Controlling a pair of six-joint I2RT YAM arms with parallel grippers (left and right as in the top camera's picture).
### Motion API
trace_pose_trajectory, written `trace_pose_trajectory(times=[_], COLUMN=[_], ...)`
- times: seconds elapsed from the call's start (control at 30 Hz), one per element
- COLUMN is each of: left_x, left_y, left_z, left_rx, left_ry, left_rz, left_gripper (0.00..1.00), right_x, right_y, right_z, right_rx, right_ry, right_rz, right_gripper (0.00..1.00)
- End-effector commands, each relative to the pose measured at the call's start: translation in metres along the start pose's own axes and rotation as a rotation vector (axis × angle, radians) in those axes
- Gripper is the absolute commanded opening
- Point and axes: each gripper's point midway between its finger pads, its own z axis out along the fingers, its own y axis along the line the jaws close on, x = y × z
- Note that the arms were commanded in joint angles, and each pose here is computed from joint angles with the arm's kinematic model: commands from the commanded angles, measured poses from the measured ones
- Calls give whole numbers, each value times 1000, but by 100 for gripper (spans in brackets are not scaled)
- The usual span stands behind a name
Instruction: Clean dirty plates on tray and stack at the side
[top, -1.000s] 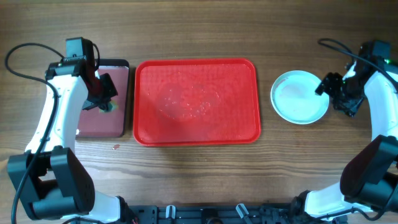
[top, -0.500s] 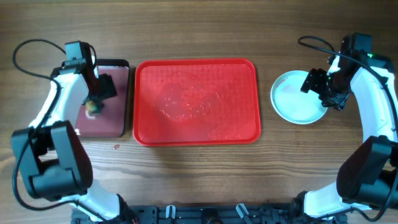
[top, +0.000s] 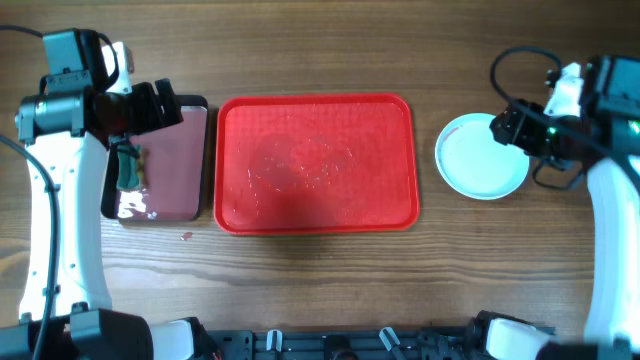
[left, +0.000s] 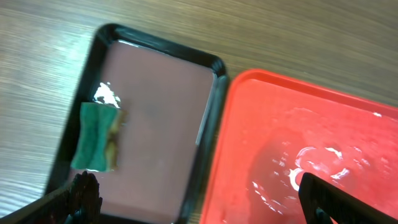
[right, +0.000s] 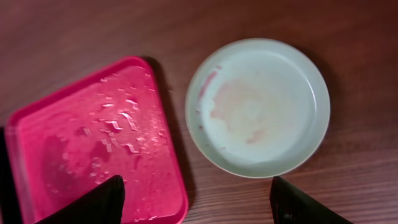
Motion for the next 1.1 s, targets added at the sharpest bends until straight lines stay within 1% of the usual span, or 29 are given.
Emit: trace_pose_trajectory(times=[0.0, 0.1, 0.13, 0.17, 0.23, 0.3, 0.37, 0.43, 0.57, 0.63, 0.7, 0.8, 0.83, 0.87, 0.97, 1.07], left_x=[5, 5, 5, 5, 5, 5, 5, 5, 5, 5, 5, 5, 5, 5, 5, 5], left_y=[-15, -15, -15, -15, -15, -15, -15, -15, -15, -15, -15, -15, -15, -15, -15, -15], left_z=[4, 4, 4, 4, 4, 4, 4, 4, 4, 4, 4, 4, 4, 4, 4, 4], left_rx=[81, 81, 81, 81, 81, 81, 81, 81, 81, 81, 80, 81, 81, 81, 80, 80], left_ry=[31, 31, 31, 31, 31, 31, 31, 31, 31, 31, 30, 31, 31, 31, 31, 30], left_rz=[-8, -8, -8, -8, -8, -8, -8, -8, -8, -8, -8, -8, -8, -8, -9, -8], left_gripper=[100, 100, 100, 100, 100, 100, 100, 100, 100, 100, 100, 100, 100, 100, 100, 100], right_x=[1, 8, 14, 21, 29, 36, 39, 45, 42, 38, 26, 15, 16, 21, 33, 49], right_y=[31, 42, 50, 57, 62, 65, 66, 56, 21, 13, 17, 38, 47, 50, 49, 46], right_z=[-54, -87, -102, -112, -127, -141, -147, -144, -139, -139, -141, -146, -146, -140, -117, -83], right_rx=[-103, -131, -165, -199, -235, -277, -305, -247, -49, -2, -1, -69, -122, -158, -205, -240], right_ry=[-142, -233, -266, -283, -305, -320, -318, -307, -359, -401, -491, -650, -734, -779, -838, -880], right_rz=[-133, -167, -183, -181, -96, 101, 237, 242, 277, 262, 149, -10, -61, -80, -109, -160], right_gripper=[75, 78, 86, 100, 100, 100, 100, 100, 100, 100, 100, 100, 100, 100, 100, 100])
